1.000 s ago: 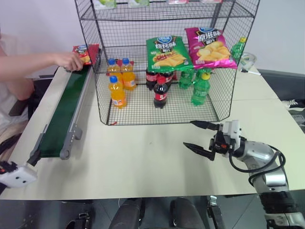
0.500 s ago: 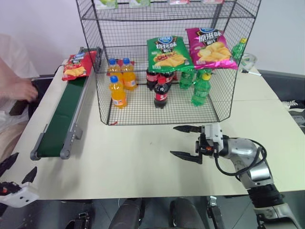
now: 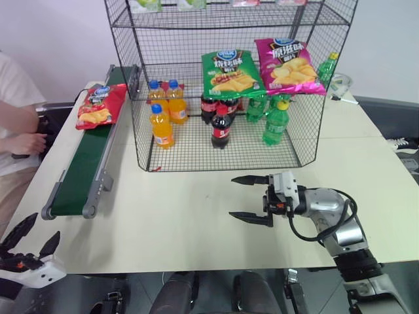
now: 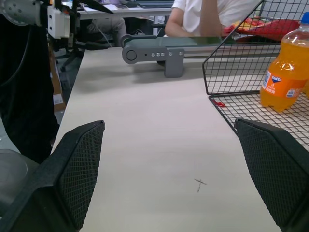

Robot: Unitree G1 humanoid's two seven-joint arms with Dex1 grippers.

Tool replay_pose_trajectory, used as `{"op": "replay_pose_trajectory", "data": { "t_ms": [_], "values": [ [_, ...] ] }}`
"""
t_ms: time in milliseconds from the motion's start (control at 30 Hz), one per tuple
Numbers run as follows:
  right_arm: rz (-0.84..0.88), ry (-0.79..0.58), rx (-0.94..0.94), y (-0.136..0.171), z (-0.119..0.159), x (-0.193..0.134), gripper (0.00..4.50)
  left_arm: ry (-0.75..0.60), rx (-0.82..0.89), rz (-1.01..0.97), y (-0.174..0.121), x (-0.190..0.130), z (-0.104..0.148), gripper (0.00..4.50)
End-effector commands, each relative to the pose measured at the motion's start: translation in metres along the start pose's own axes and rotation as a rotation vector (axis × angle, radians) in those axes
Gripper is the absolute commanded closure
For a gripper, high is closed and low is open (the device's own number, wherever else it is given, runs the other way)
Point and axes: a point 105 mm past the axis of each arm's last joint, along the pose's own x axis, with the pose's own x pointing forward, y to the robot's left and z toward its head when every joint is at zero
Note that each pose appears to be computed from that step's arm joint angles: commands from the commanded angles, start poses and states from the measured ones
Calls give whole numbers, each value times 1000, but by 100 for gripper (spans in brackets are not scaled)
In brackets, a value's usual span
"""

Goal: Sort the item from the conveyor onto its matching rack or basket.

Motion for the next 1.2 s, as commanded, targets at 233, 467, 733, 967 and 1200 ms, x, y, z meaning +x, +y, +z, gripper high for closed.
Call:
{"op": "replay_pose_trajectory", "data": {
  "t_ms": [233, 467, 733, 967, 1200],
  "values": [
    [7, -4, -25, 1, 4, 2, 0, -2, 23, 53, 14, 14, -4, 2],
    [-11, -8, -19, 0, 4, 1, 0, 0, 23, 61, 14, 19, -6, 2],
    [-19, -9, -20, 1, 3, 1, 0, -6, 9, 70, 12, 21, -1, 2],
    [-39, -36, -5, -1, 6, 3, 0, -9, 3, 73, 13, 23, 1, 2],
    [-45, -37, -11, -3, 7, 3, 0, -13, 2, 80, 15, 27, 1, 2]
  ]
}}
